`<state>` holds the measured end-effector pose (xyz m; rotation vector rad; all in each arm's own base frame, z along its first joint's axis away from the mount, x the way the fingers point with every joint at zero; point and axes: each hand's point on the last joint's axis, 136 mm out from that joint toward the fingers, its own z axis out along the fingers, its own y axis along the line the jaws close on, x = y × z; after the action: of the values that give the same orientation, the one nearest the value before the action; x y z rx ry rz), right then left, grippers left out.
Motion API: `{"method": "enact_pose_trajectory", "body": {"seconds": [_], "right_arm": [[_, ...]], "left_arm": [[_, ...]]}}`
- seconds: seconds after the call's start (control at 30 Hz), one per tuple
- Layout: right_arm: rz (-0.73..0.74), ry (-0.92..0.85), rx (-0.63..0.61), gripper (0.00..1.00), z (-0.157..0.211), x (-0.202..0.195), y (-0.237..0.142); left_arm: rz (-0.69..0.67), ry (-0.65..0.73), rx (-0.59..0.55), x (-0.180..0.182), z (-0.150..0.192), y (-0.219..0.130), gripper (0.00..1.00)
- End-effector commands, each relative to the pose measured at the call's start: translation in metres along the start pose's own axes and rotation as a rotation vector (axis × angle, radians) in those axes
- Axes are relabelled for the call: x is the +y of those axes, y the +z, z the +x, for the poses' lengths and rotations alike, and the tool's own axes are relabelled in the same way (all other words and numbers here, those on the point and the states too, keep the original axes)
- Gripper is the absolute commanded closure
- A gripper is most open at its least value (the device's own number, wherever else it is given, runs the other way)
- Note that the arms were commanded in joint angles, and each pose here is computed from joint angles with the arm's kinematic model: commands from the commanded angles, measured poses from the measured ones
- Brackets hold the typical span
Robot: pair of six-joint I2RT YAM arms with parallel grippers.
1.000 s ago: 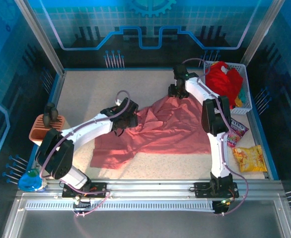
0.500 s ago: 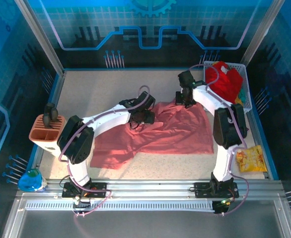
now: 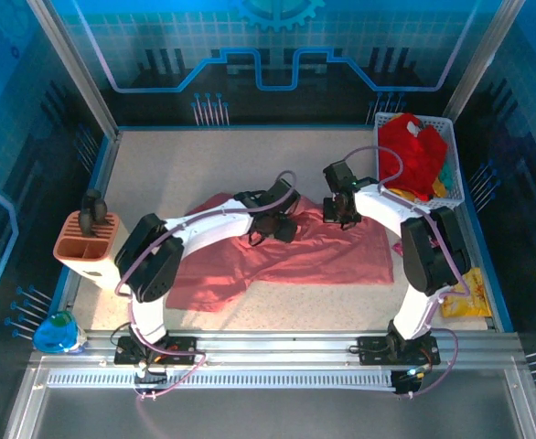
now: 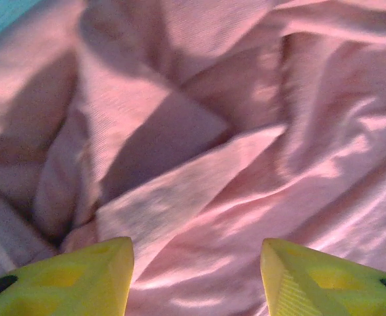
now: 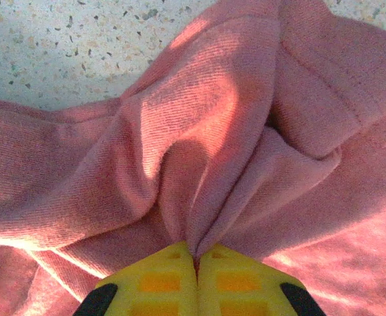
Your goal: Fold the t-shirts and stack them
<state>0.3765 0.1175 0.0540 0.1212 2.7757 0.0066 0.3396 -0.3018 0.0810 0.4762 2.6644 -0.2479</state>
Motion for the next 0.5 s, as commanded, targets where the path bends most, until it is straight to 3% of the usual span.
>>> {"method": "enact_pose_trajectory", "body": {"seconds": [0.0,0.27,0.47], "right_arm": [[0.007,0.018,-0.008,0.93,-0.003,0.002,0.004],[-0.020,0.027,0.012,0.88,0.000,0.003,0.007],[-0.043,0.056,0.006,0.85,-0.004,-0.002,0.003]], "left_arm": [[-0.024,0.102,-0.023,-0.007,-0.014,0.011,0.45],[-0.047,0.154,-0.037,-0.014,-0.030,0.033,0.42],[-0.060,0.156,-0.014,-0.012,-0.024,0.045,0.55]]}}
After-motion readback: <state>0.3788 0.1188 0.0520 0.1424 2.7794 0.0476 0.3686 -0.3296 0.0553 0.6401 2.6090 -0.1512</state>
